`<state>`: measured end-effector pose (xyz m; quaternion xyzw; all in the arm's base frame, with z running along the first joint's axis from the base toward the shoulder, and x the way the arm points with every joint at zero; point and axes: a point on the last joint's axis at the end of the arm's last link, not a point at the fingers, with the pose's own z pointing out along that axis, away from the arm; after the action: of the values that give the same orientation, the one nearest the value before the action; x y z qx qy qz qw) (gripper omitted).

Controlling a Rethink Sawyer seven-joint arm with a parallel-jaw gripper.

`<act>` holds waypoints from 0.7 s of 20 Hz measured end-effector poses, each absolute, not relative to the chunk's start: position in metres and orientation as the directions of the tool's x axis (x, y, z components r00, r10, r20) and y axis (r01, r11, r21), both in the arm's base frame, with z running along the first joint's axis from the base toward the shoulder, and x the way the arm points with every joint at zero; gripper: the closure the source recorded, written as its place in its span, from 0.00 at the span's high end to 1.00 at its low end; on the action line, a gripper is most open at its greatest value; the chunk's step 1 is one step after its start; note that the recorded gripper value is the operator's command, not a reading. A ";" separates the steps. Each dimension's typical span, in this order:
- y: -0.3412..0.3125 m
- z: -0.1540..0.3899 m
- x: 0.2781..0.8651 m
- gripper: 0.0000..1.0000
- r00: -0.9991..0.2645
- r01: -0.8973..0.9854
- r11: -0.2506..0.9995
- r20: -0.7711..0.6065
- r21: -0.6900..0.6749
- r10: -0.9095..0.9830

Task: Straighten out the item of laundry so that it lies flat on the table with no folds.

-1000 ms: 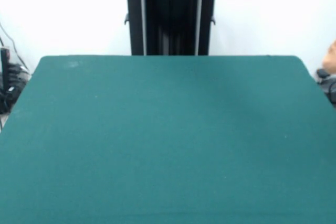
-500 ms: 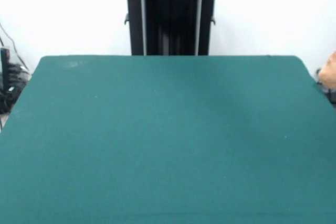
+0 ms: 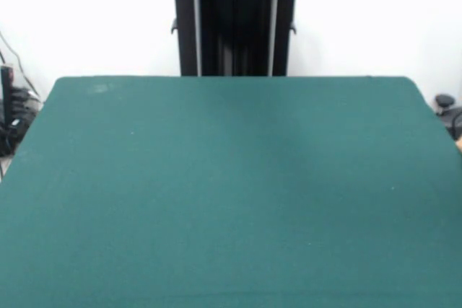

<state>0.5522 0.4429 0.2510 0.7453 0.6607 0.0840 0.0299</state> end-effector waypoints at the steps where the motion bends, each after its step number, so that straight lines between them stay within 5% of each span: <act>1: 0.439 0.248 0.553 0.00 0.119 0.980 -0.131 0.082 0.153 0.989; 9: 0.395 0.224 0.554 0.00 0.132 0.985 -0.134 0.028 0.108 0.991; 14: 0.307 0.222 0.570 0.00 0.090 0.992 -0.085 -0.046 0.092 0.995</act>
<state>0.5702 0.3070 0.2225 0.7366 0.6744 0.0140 0.0493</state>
